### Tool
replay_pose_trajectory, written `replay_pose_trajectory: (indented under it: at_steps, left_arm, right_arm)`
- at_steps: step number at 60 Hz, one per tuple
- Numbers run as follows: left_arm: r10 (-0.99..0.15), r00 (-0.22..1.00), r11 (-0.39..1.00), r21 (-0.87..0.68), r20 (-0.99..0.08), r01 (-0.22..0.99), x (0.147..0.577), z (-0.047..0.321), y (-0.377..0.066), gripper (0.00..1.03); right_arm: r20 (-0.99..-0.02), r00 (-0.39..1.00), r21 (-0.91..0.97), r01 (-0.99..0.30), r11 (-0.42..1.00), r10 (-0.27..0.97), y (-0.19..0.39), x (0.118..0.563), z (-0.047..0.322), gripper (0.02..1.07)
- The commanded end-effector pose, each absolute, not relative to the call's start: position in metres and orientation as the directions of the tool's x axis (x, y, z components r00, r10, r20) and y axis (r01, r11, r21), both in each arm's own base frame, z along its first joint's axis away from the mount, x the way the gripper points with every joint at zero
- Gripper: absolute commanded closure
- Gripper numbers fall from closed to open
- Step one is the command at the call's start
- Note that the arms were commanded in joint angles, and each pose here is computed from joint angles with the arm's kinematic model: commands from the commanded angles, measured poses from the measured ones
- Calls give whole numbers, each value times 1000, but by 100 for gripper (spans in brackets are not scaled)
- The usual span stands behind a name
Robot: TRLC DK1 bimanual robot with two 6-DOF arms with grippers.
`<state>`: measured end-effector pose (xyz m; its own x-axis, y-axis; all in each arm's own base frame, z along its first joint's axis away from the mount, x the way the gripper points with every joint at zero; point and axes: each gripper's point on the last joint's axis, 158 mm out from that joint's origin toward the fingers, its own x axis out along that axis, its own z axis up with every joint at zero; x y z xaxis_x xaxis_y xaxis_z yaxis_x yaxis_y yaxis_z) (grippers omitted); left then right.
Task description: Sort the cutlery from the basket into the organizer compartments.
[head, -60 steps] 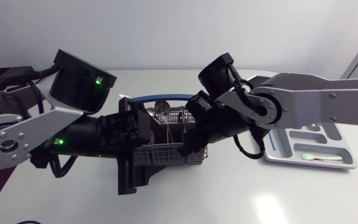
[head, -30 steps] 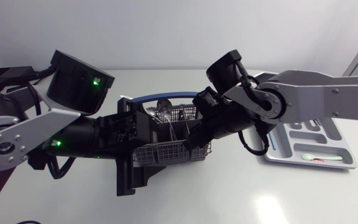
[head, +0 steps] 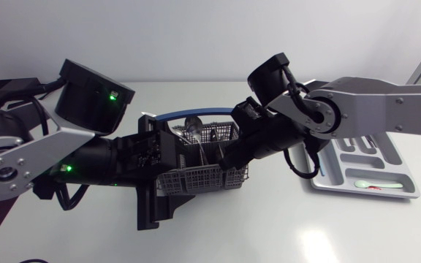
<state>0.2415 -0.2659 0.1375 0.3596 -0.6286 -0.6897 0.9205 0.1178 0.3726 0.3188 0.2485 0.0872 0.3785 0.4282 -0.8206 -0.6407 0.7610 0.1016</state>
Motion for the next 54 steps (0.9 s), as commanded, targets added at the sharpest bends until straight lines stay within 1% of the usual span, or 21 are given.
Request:
replay_pose_trajectory:
  at_steps: [1, 14, 18, 28, 37, 42, 44, 46, 50, 54]
  left_arm:
    - [-626, 361, 117, 374, -691, 920, 239, 134, -262, 5]
    - [-630, 366, 119, 380, -685, 917, 239, 137, -262, 5]
    - [-629, 365, 119, 379, -686, 918, 238, 137, -261, 5]
    - [-630, 369, 121, 383, -683, 916, 239, 138, -262, 5]
    - [-630, 365, 117, 381, -685, 917, 238, 137, -262, 5]
    - [-629, 367, 120, 381, -685, 917, 239, 137, -261, 5]
    - [-629, 367, 120, 381, -685, 917, 239, 137, -261, 5]
    - [-629, 367, 120, 381, -685, 917, 239, 137, -261, 5]
    - [-628, 365, 118, 379, -687, 918, 238, 135, -261, 5]
    - [-628, 362, 116, 377, -689, 919, 238, 134, -262, 5]
  right_arm:
    - [-818, 388, 112, -616, 780, 425, 248, 325, 91, 69]
    - [-828, 379, 112, -610, 785, 413, 247, 327, 84, 70]
    - [-832, 373, 114, -609, 785, 410, 248, 327, 81, 74]
    - [-843, 362, 111, -607, 787, 398, 249, 327, 73, 74]
    - [-850, 358, 102, -607, 788, 386, 250, 327, 66, 80]
    - [-855, 356, 96, -606, 790, 377, 250, 328, 63, 80]
    - [-857, 353, 96, -608, 788, 377, 251, 327, 62, 84]
    - [-857, 352, 96, -610, 787, 377, 252, 327, 61, 85]
    - [-859, 349, 95, -610, 787, 374, 252, 327, 60, 93]
    - [-858, 351, 95, -611, 786, 376, 253, 327, 60, 95]
